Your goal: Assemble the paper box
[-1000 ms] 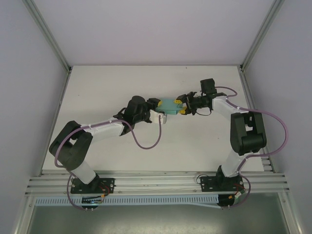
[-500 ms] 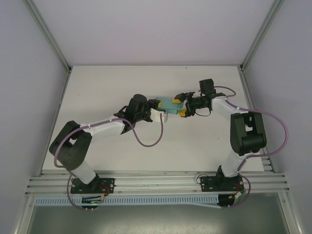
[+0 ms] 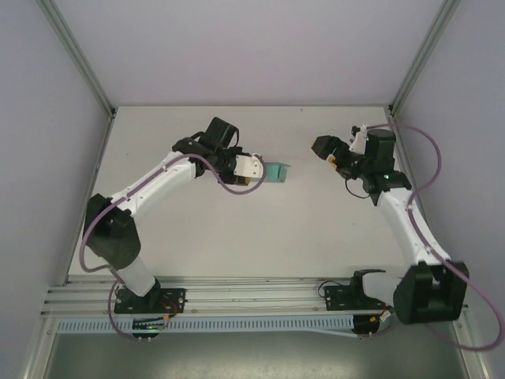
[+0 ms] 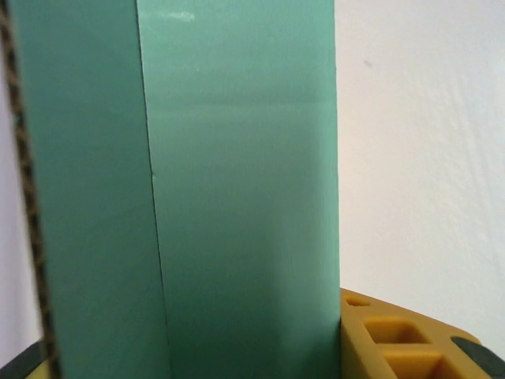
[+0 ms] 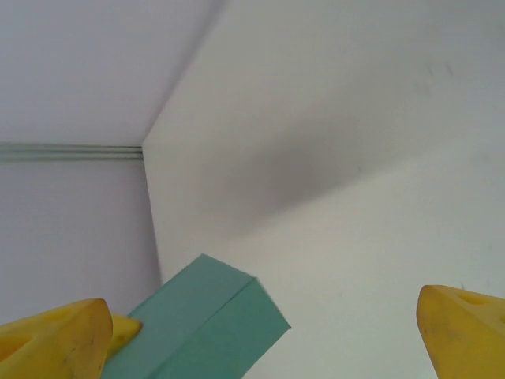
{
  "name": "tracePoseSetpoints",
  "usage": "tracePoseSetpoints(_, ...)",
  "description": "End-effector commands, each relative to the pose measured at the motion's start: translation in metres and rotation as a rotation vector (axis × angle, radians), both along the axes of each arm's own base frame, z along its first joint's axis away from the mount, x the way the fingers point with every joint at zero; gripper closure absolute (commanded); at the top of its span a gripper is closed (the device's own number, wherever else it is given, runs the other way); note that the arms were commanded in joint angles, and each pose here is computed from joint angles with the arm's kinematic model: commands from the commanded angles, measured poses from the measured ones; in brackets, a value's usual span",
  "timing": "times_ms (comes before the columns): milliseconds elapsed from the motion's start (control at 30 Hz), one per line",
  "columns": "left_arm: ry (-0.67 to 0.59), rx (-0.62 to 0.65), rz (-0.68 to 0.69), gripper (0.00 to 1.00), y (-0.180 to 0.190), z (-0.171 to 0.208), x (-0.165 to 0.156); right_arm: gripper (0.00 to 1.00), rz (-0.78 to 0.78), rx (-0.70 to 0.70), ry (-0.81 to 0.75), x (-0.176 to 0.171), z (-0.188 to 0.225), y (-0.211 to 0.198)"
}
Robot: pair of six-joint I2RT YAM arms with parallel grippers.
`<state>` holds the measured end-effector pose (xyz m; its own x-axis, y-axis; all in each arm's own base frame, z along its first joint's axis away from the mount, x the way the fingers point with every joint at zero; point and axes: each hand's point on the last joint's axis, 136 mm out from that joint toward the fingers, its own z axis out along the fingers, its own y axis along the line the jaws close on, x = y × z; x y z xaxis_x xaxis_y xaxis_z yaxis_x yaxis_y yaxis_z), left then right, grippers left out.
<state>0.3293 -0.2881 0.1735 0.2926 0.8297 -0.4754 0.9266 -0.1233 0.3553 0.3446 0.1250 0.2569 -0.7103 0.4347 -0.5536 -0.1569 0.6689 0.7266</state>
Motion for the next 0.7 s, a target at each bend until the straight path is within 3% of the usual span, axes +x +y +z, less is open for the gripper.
tracePoseSetpoints(0,0.322,0.199,-0.004,0.66,0.037,-0.064,-0.047,0.01,0.192,-0.216,-0.224,-0.015,0.0,0.013)
tracePoseSetpoints(133,0.399,0.175,0.006,0.65,0.03,-0.068,-0.045,0.03,0.392,-0.274,-0.26,-0.035,-0.011,0.046)
tracePoseSetpoints(333,0.409,0.19,0.069,0.64,0.024,-0.085,-0.024,0.21,0.647,-0.433,-0.186,-0.05,-0.054,0.09)
tracePoseSetpoints(667,0.443,0.176,0.089,0.62,0.018,-0.086,-0.021,0.39,0.75,-0.56,-0.119,-0.016,-0.095,0.125)
